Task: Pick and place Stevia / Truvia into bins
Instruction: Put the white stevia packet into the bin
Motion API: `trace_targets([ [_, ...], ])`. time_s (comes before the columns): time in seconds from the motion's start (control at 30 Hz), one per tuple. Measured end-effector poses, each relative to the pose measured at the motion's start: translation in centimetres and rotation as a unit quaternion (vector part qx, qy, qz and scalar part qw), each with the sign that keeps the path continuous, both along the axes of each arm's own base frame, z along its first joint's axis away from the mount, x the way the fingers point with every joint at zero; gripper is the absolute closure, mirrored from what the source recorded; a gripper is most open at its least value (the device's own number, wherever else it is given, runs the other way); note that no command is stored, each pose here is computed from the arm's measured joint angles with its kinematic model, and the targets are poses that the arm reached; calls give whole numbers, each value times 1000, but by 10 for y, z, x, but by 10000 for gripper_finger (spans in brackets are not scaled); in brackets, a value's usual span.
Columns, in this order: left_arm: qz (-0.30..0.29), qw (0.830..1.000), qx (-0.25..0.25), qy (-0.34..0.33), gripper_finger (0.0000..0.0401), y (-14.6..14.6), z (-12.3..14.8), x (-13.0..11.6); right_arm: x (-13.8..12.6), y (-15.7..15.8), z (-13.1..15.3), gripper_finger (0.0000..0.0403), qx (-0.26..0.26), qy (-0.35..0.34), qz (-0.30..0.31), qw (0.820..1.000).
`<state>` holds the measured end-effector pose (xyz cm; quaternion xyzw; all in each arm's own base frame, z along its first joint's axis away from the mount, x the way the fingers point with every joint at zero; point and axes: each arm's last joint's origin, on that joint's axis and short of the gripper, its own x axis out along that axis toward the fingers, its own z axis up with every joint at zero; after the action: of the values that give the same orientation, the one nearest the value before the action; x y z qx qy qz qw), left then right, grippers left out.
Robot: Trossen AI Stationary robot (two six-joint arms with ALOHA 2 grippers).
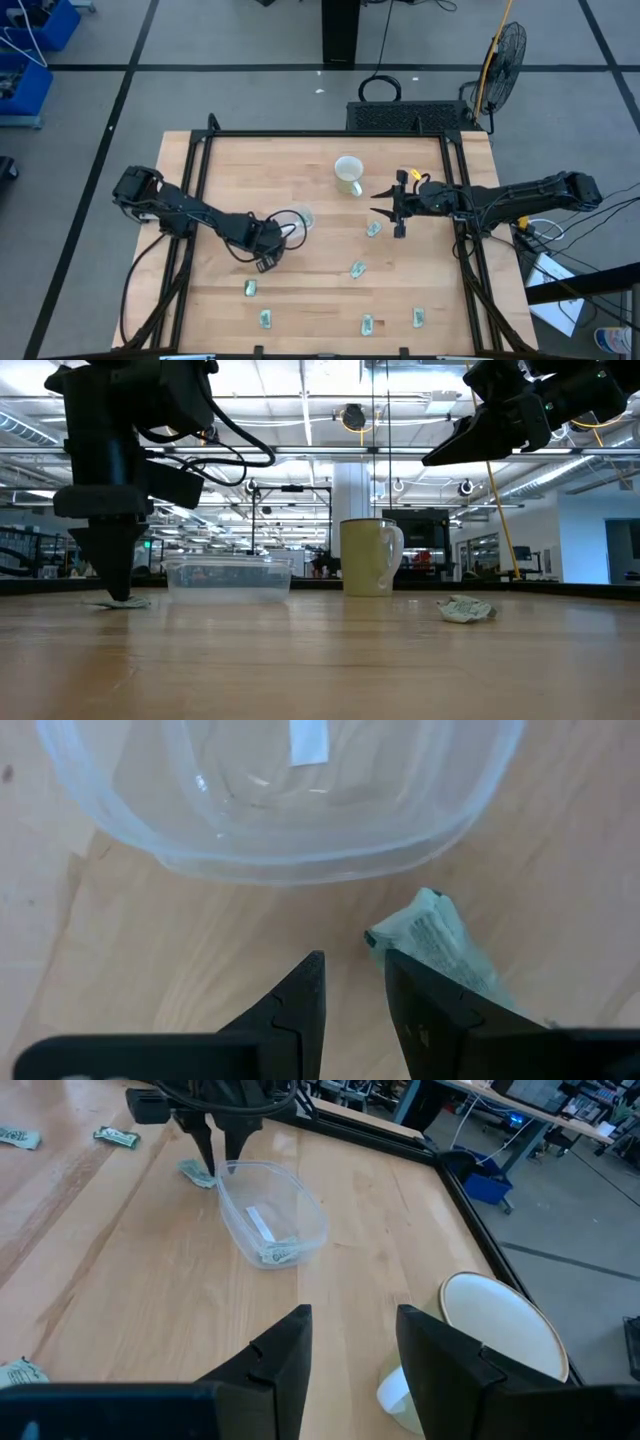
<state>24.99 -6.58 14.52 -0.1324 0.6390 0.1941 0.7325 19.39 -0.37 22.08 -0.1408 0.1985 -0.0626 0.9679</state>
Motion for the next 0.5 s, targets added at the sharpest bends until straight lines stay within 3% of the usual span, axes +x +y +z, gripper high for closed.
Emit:
trace_targets([
  [0.5, -14, 999, -50, -2, 288, -8, 10, -5, 0, 0, 0, 261, 0, 0, 0, 1000],
])
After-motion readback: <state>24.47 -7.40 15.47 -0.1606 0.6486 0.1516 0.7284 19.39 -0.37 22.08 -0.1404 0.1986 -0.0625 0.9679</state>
